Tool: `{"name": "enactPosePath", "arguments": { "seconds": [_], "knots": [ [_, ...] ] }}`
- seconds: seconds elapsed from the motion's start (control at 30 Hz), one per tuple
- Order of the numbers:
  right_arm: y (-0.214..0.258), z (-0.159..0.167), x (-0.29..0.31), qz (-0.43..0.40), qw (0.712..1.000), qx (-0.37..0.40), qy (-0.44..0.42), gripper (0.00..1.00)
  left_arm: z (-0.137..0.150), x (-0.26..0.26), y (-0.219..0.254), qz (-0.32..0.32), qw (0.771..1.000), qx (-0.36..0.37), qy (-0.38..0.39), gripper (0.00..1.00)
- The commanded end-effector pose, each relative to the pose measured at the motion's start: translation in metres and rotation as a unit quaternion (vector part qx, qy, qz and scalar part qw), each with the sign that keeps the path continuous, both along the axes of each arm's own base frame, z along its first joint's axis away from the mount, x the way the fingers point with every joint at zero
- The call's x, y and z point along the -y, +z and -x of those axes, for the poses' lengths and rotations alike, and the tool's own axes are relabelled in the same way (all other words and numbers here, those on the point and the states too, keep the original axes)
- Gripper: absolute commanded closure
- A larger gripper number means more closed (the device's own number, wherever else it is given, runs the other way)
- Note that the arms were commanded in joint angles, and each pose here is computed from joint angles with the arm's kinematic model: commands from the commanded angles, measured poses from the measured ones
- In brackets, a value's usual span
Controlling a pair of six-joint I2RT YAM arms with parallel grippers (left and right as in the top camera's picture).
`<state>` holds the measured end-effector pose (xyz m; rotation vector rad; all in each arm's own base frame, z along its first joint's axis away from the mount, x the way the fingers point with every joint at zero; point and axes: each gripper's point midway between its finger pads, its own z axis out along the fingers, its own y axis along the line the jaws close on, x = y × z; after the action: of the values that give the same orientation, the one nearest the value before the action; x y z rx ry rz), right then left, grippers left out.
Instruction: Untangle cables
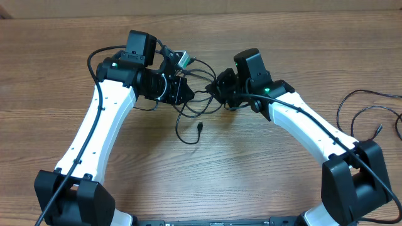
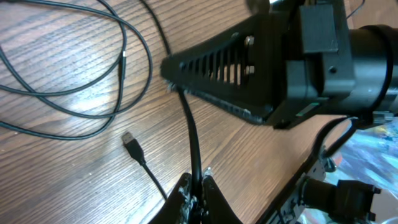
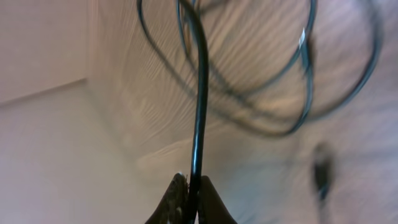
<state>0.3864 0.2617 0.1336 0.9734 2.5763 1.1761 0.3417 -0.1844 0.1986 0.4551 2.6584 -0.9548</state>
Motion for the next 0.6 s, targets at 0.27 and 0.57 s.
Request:
{"name": "enactPosePath", "arguments": {
  "seconds": [0.27,0.57],
  "knots": [
    [0.004,-0.033,0.086,0.254,0.951,0.160,0.076,0.96,-0.005,-0.016,-0.003,-0.055,0.998,0.019,0.013,0.24],
    [0.103,-0.041,0.289,0.521,0.846,0.091,-0.059,0.96,-0.009,-0.025,-0.008,-0.083,0.996,0.025,0.026,0.24]
  ]
}}
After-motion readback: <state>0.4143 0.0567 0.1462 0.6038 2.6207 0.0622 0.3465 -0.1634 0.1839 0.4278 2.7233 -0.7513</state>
